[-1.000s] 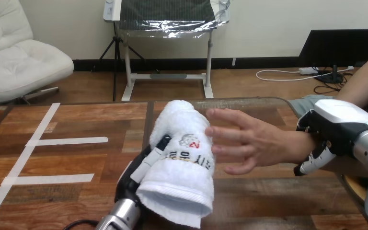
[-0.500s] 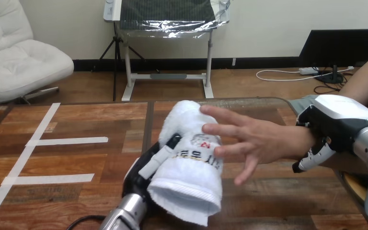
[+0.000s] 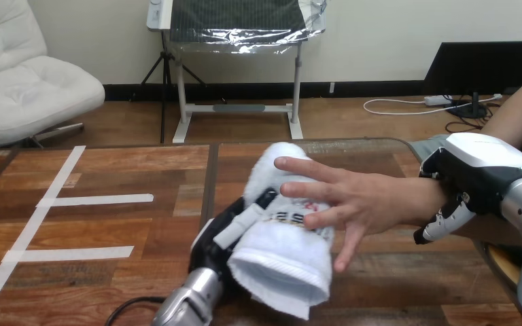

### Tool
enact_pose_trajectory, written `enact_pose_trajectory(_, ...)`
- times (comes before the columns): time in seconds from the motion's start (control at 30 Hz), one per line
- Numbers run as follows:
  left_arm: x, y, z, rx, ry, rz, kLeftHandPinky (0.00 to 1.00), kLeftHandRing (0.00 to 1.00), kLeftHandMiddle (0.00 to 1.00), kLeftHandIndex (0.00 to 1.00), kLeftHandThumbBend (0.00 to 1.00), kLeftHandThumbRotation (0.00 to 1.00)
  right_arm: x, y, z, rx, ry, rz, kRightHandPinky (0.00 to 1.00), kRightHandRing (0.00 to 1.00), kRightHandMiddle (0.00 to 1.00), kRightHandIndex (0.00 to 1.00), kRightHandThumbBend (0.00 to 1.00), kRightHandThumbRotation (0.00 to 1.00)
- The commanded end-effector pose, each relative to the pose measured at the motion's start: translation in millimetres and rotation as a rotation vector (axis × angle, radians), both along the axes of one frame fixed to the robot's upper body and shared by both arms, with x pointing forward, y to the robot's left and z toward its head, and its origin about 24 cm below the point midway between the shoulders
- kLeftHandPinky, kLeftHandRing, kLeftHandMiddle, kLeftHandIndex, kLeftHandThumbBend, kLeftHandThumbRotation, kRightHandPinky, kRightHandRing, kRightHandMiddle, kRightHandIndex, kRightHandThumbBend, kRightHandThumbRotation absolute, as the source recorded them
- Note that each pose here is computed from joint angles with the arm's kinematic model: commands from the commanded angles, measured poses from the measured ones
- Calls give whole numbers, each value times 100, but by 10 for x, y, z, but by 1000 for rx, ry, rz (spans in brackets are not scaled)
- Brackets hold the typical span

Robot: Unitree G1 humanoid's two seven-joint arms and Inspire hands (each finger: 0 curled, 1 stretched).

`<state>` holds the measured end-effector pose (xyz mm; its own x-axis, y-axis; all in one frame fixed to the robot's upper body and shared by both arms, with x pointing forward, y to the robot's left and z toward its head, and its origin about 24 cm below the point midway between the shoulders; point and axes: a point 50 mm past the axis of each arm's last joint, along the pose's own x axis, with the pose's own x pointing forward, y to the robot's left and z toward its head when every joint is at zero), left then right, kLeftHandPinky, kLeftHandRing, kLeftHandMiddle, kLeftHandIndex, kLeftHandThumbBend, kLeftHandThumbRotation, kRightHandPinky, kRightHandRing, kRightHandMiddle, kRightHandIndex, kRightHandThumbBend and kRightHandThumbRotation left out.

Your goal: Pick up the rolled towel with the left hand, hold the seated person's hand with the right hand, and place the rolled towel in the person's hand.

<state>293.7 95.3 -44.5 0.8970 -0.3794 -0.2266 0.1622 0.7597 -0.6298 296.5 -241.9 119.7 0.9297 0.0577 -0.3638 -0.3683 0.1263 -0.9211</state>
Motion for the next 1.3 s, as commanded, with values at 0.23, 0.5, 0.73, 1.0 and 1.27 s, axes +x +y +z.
enact_pose_trajectory(0.23,277,-304,354,27,-127,-56,23,31,40,49,70,9,41,-32,231,-14,-84,-14,31,39,47,52,76,0)
enact_pose_trajectory(0.5,294,-396,387,60,-131,-57,23,31,40,48,69,9,26,-36,220,-12,-83,-16,30,38,47,52,76,0)
enact_pose_trajectory(0.73,305,-483,421,72,-136,-68,22,31,40,49,69,11,21,-42,199,-10,-79,-19,30,37,46,52,76,0)
enact_pose_trajectory(1.0,313,-601,469,54,-138,-81,22,31,40,50,65,10,18,-51,176,-16,-69,-24,30,39,47,52,76,0)
enact_pose_trajectory(1.27,300,-706,501,34,-141,-87,22,32,41,49,64,9,17,-61,162,-19,-60,-35,31,40,48,53,76,0)
